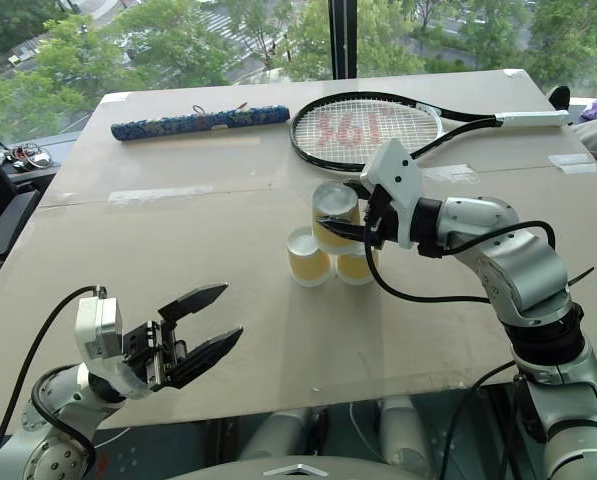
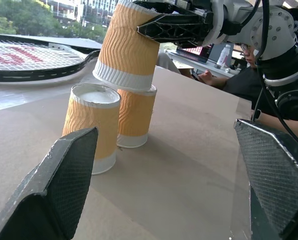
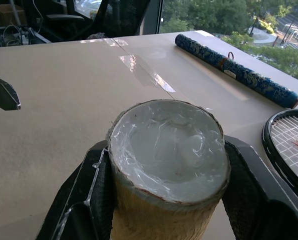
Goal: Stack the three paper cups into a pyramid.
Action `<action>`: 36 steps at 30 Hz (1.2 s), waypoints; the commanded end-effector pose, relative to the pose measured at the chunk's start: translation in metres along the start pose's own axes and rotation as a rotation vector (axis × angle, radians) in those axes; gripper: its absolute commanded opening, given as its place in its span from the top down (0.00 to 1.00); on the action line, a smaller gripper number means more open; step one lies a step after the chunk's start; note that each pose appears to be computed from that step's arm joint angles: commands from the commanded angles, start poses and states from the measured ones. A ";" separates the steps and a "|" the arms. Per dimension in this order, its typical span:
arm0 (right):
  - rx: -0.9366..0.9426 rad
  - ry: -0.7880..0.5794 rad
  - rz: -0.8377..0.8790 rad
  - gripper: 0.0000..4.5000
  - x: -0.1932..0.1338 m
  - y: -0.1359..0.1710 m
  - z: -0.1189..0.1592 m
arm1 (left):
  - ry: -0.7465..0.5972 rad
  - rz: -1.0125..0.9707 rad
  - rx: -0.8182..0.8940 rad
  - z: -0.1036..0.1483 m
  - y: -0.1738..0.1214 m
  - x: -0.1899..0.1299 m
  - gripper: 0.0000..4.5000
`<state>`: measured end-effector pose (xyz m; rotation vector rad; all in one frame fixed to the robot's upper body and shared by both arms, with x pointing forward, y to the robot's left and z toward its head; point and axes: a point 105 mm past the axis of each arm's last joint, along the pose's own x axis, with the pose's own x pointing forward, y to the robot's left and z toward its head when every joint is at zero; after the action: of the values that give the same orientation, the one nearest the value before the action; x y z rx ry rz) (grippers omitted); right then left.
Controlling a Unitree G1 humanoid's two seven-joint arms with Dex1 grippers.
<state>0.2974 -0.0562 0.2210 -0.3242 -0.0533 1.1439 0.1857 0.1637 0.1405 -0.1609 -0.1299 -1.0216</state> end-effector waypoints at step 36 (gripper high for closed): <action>0.213 0.354 -0.261 0.01 -0.188 0.030 -0.134 | 0.318 0.253 -0.013 -0.050 0.034 -0.059 0.00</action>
<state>0.2168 -0.2421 0.0966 -0.2414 0.3898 0.8182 0.1848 0.2208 0.0724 -0.0581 0.2061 -0.7740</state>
